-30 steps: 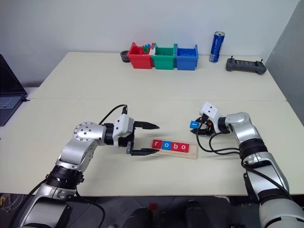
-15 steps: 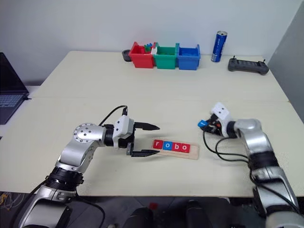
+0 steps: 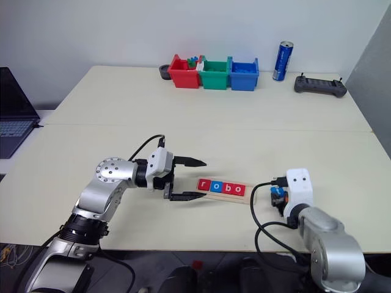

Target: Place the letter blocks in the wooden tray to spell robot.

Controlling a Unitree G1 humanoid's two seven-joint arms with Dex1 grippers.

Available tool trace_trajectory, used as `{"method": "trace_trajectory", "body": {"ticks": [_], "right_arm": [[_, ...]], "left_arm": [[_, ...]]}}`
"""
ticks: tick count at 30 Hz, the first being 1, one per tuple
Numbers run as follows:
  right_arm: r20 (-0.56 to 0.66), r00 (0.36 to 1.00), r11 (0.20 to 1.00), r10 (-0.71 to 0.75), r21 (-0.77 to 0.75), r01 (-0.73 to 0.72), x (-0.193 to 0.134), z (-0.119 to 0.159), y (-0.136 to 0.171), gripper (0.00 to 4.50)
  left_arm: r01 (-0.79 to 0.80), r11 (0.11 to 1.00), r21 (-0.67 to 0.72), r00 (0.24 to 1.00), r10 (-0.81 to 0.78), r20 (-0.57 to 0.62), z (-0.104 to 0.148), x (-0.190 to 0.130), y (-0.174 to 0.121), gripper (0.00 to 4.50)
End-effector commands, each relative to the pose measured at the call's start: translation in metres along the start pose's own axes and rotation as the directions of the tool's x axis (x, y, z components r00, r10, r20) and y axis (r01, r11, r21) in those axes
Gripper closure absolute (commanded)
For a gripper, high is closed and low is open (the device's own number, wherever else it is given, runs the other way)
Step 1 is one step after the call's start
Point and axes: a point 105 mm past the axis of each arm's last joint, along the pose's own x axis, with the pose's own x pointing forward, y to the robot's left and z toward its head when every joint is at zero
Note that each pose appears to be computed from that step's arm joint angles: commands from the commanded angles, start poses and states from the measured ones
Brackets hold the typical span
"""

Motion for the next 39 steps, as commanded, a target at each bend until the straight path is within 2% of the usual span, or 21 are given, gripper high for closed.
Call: {"method": "trace_trajectory", "body": {"ticks": [1,10,11,17,18,20,23,27,29,30,32,33,34,36,39], "right_arm": [[0.023,0.997,0.998,-0.067,0.014,0.067,-0.005,0.001,-0.003,3.04],[-0.030,0.997,0.994,-0.070,0.087,0.072,0.008,-0.005,-0.002,3.04],[-0.024,0.998,0.994,-0.063,0.087,0.065,0.008,-0.004,-0.002,2.30],[0.041,0.999,0.997,-0.029,0.077,0.026,0.007,0.016,-0.001,0.29],[0.065,0.997,0.997,-0.035,0.078,0.030,0.006,0.023,-0.002,0.05],[0.125,0.991,0.997,-0.043,0.068,0.035,0.003,0.043,-0.005,0.05],[0.249,0.968,0.999,-0.031,-0.005,0.033,-0.001,0.087,-0.007,0.05],[0.388,0.914,0.982,0.118,-0.183,-0.050,-0.005,0.134,0.001,0.05],[0.396,0.865,0.924,0.309,-0.339,-0.175,-0.006,0.140,0.014,0.05],[0.364,0.835,0.868,0.414,-0.435,-0.241,-0.006,0.135,0.020,0.05],[0.201,0.747,0.654,0.634,-0.656,-0.378,-0.010,0.105,0.030,0.05],[0.069,0.704,0.522,0.707,-0.722,-0.454,-0.012,0.081,0.029,0.05],[-0.016,0.676,0.446,0.737,-0.740,-0.503,-0.012,0.065,0.024,0.05],[-0.115,0.644,0.374,0.756,-0.732,-0.570,-0.009,0.047,0.006,0.05],[-0.178,0.632,0.331,0.754,-0.728,-0.601,-0.003,0.041,-0.017,0.05]], "left_arm": [[0.015,1.000,0.025,1.000,-0.015,0.014,0.006,0.003,0.003,0.00],[0.007,1.000,0.027,1.000,-0.008,0.012,0.006,0.002,0.003,0.00],[0.003,1.000,0.027,1.000,-0.003,0.009,0.005,0.001,0.004,0.00],[-0.016,0.999,0.030,1.000,0.016,0.003,0.005,-0.002,0.007,0.00],[-0.018,0.999,0.031,1.000,0.018,0.002,0.004,-0.002,0.007,0.00],[-0.020,0.999,0.031,1.000,0.020,0.002,0.004,-0.002,0.007,0.00],[-0.018,0.999,0.032,1.000,0.018,0.003,0.004,-0.002,0.007,0.00],[-0.015,0.999,0.038,1.000,0.015,0.004,0.005,0.000,0.008,0.00],[-0.011,0.999,0.040,1.000,0.011,0.005,0.005,0.001,0.009,0.00],[-0.007,0.999,0.042,1.000,0.007,0.006,0.005,0.001,0.009,0.00],[-0.001,0.999,0.044,1.000,0.000,0.005,0.004,0.003,0.008,0.00],[0.002,0.999,0.045,1.000,-0.002,0.006,0.004,0.003,0.008,0.00],[0.002,0.999,0.046,1.000,-0.003,0.007,0.004,0.004,0.009,0.00],[0.004,0.999,0.048,1.000,-0.004,0.012,0.006,0.005,0.009,0.00],[0.006,0.999,0.048,1.000,-0.007,0.014,0.006,0.005,0.007,0.00]]}}
